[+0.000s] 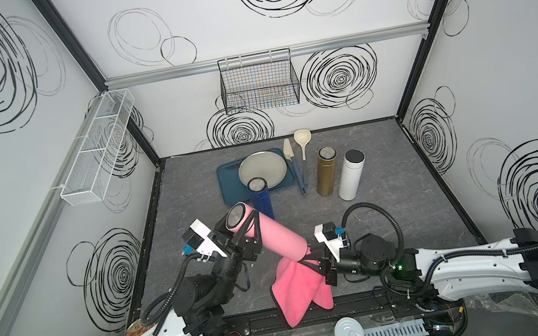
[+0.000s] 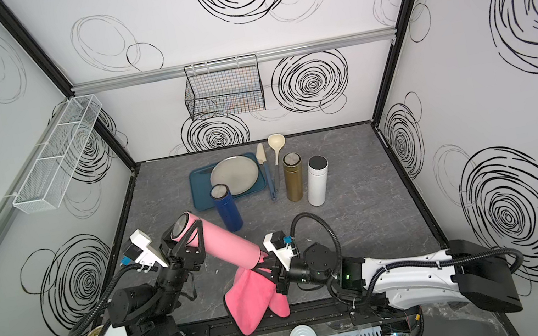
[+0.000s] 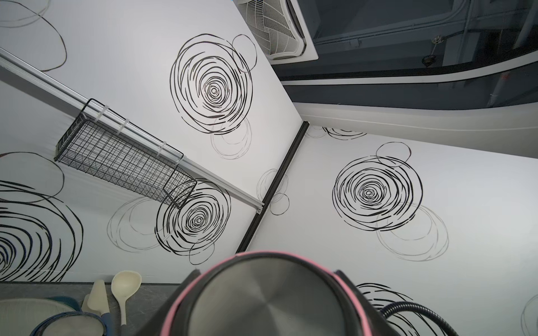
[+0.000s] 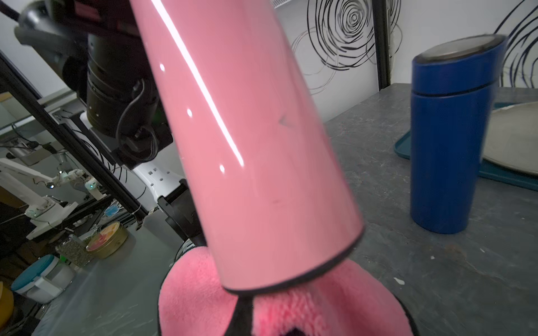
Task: Wipe the surface of the thermos
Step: Wipe the dirt from the surface of the thermos.
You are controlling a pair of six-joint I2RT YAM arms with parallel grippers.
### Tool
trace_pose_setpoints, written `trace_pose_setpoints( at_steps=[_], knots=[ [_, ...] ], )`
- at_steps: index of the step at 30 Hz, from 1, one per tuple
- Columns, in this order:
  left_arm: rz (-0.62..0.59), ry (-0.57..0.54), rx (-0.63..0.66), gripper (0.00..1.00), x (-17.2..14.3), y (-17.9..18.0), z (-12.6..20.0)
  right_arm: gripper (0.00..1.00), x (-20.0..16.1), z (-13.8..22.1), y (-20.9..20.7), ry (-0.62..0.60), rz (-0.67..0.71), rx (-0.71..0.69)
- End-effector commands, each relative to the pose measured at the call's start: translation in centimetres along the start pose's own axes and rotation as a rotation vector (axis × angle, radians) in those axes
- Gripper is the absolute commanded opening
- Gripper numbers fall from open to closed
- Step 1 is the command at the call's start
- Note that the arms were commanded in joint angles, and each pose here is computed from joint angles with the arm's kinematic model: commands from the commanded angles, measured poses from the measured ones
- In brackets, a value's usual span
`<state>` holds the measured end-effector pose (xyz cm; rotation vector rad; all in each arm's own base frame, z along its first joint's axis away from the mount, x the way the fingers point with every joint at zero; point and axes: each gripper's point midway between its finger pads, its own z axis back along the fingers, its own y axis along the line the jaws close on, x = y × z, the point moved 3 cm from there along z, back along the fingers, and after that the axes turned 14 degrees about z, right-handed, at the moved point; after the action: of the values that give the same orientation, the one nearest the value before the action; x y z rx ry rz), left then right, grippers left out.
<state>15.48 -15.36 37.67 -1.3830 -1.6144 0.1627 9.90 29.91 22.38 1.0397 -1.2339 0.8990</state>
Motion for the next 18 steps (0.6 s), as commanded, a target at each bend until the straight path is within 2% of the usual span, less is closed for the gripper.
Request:
trace_pose_setpoints(
  at_steps=[1,10,14,18],
  knots=[
    [0.052,-0.06,-0.056,0.0,2.0,-1.6,0.0,0.0,3.6,1.5,-1.2,-0.154,-0.035,-0.027],
    [0.055,-0.057,-0.061,0.0,1.8,-1.7,-0.3,0.0,2.6,-1.9,3.8,-0.09,-0.004,0.131],
    [0.047,-0.054,-0.049,0.0,1.7,-1.5,-0.3,0.0,2.6,-1.9,3.0,-0.095,-0.012,0.093],
    [0.027,-0.049,-0.023,0.0,1.8,-1.1,0.0,0.0,3.7,0.5,0.8,-0.153,-0.031,0.007]
  ],
)
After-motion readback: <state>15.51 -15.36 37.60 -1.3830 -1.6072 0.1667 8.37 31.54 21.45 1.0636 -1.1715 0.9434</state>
